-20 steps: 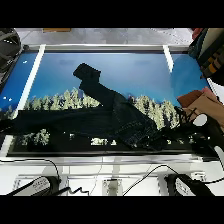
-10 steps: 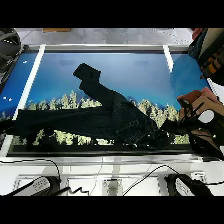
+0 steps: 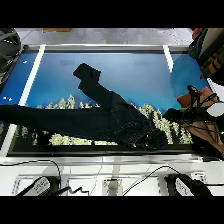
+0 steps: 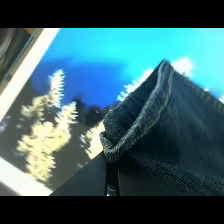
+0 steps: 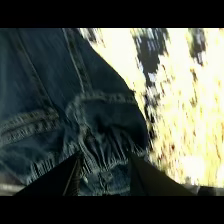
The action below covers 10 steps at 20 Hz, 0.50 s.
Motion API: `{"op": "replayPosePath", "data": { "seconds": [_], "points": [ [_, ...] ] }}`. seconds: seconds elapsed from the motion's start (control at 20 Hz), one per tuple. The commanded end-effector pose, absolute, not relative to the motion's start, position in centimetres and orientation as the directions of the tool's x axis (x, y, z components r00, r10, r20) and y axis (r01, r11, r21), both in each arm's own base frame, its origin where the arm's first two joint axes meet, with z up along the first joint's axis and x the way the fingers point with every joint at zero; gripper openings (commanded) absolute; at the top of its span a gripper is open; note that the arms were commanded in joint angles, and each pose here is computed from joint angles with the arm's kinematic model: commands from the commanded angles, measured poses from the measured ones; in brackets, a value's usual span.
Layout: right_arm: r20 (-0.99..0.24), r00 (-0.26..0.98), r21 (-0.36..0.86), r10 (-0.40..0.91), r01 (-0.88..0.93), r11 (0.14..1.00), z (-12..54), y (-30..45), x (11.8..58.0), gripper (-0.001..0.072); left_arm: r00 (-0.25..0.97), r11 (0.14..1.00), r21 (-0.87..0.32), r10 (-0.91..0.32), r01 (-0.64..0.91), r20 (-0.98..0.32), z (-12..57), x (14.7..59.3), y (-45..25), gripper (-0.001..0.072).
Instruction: Fold the clothes and pants, and hang the long-sleeved shirts on hangers.
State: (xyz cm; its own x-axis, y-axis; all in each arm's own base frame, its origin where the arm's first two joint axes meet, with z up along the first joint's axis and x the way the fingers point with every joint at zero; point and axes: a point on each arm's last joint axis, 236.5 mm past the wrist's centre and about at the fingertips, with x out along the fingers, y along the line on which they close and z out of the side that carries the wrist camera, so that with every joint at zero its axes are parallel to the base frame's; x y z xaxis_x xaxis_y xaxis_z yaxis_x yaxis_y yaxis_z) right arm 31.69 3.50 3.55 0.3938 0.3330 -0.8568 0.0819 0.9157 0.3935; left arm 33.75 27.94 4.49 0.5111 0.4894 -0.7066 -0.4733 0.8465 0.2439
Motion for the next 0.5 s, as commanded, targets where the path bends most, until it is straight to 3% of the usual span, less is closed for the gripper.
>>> {"op": "replayPosePath", "data": {
  "seconds": [0.0,0.15,0.2,0.25,0.45],
  "points": [
    [-0.831,0.444,0.404,0.335,0.069,0.912,4.9,3.7,32.2,0.0319,0.379,0.848,0.235,0.438,-0.475,-0.815,-0.7,30.0,27.5,0.002],
    [-0.859,0.355,0.412,0.368,0.056,0.909,4.4,4.6,29.5,0.0316,0.271,0.83,0.225,0.404,-0.51,-0.874,-5.3,26.8,28.7,0.0055],
    [-0.874,0.286,0.423,0.393,0.047,0.905,3.6,5.2,27.8,0.0316,0.258,0.827,0.223,0.398,-0.516,-0.88,-5.9,26.4,28.9,0.0327],
    [-0.885,0.21,0.433,0.416,0.043,0.9,2.6,5.8,25.9,0.0316,0.256,0.825,0.22,0.397,-0.52,-0.882,-6.0,26.4,29.0,0.072],
    [-0.8,0.076,0.599,0.596,0.04,0.8,-0.5,11.7,21.5,0.0338,0.273,0.829,0.224,0.405,-0.512,-0.873,-5.6,27.0,29.0,0.0708]
  ]
}}
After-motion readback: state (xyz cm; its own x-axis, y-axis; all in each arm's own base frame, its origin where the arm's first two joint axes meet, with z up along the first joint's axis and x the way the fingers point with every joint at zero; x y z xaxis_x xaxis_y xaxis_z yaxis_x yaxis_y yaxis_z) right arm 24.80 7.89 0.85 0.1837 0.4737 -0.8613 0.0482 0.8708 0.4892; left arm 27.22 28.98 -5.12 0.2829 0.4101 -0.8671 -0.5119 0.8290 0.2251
